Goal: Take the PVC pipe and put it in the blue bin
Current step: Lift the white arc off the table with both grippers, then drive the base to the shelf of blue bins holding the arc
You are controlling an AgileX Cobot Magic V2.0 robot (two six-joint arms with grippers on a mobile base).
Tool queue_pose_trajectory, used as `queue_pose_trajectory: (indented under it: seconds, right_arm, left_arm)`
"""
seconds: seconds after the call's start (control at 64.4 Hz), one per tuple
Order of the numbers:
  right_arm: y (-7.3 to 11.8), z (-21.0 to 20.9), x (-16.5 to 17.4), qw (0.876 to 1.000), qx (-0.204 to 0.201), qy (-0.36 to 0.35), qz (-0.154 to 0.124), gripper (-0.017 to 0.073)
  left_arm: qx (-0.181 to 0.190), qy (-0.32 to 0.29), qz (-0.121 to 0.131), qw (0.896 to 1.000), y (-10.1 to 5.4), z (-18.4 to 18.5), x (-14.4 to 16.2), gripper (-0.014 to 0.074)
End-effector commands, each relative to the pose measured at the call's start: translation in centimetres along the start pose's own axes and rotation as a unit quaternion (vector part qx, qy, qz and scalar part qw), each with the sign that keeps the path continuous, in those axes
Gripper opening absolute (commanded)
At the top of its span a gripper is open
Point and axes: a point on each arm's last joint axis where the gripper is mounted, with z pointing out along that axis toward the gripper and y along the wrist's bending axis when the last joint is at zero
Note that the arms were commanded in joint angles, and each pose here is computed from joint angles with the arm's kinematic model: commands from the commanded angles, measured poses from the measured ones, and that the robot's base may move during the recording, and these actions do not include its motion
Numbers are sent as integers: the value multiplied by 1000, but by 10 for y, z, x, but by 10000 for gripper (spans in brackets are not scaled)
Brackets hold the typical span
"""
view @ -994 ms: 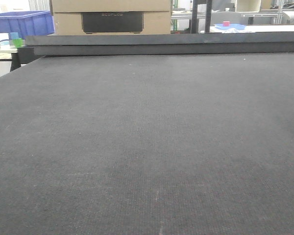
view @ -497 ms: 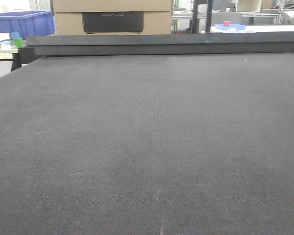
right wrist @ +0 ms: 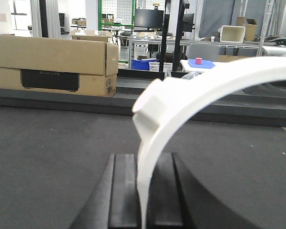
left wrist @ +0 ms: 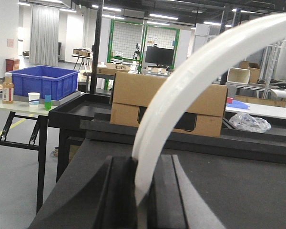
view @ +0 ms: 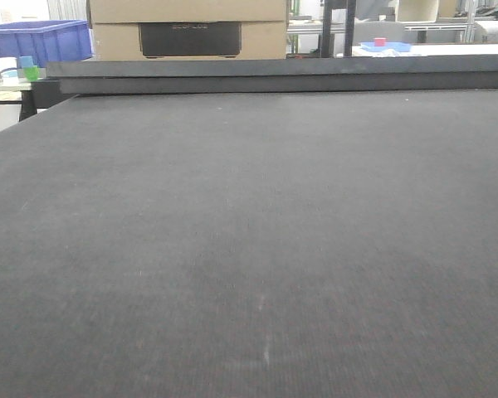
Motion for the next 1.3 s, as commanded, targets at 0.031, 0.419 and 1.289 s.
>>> queue_pose_trajectory:
  seconds: [0.031, 0.419, 1.289]
  right_arm:
    - [-1, -1, -3, 1000, 3, -16, -6, -168]
    - [-1, -1, -3, 1000, 3, -16, -6, -168]
    - [-1, -1, -3, 1000, 3, -16, -6, -168]
  left_arm:
    - [4, -20, -5, 1000, -1, -1, -4, -111]
    - [4, -20, -5, 1000, -1, -1, -4, -111]
    - [4, -20, -5, 1000, -1, -1, -4, -111]
